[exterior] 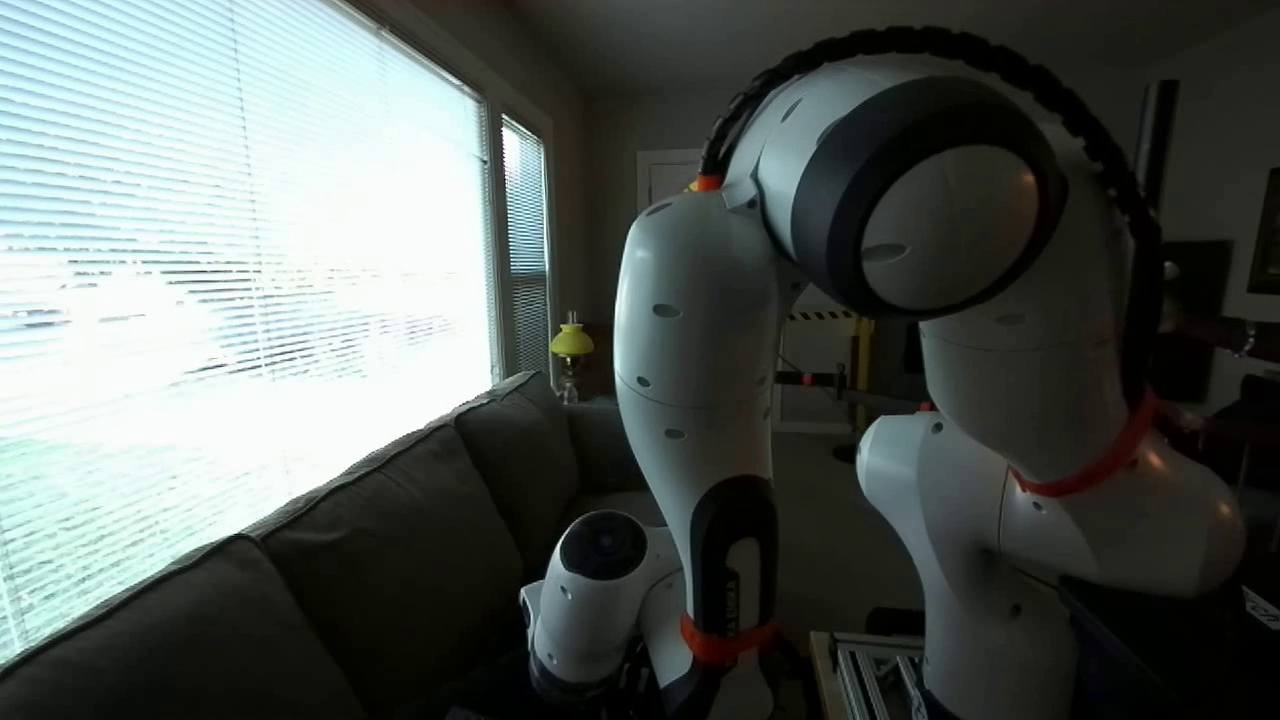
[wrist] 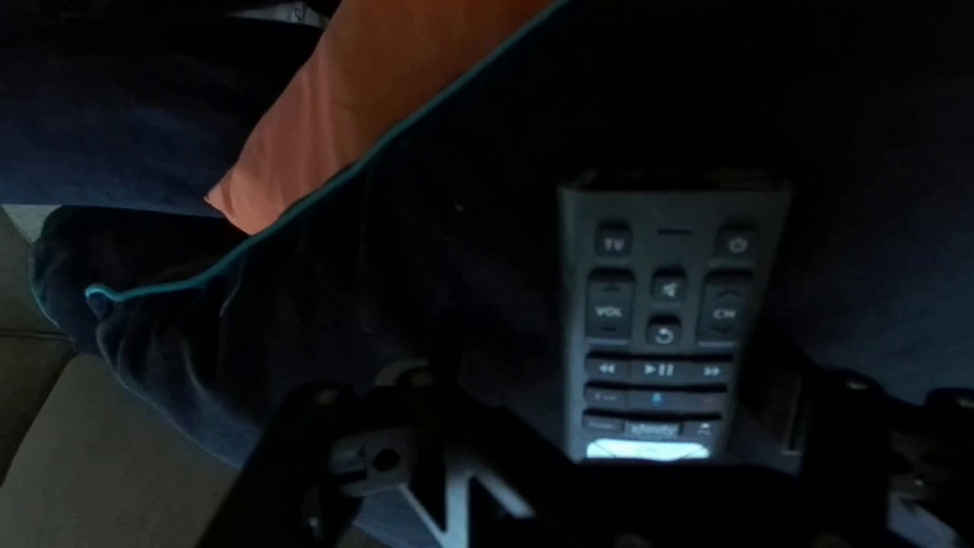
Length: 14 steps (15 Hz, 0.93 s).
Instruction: Put the remote on the pillow
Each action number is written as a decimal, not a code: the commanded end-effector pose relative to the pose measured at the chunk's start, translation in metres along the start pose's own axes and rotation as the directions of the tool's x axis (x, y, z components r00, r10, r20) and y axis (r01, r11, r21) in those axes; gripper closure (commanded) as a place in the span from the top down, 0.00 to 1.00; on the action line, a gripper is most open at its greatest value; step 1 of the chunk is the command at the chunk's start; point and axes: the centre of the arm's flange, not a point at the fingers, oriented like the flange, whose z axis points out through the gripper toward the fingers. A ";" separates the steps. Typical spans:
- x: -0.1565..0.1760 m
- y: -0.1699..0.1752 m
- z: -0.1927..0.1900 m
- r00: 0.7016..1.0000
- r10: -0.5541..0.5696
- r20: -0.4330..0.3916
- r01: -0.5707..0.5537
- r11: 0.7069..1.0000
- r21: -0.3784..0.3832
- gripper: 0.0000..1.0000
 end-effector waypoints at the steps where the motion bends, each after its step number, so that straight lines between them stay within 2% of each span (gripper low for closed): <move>1: -0.016 0.013 0.001 0.999 0.023 -0.021 -0.024 1.000 -0.010 1.00; 5: -0.004 0.014 -0.014 0.997 0.049 -0.060 -0.048 0.999 0.008 1.00; 10: 0.020 0.013 -0.040 0.977 0.149 -0.153 -0.134 0.986 0.102 1.00; 14: 0.033 0.011 -0.058 0.959 0.228 -0.167 -0.200 0.965 0.169 1.00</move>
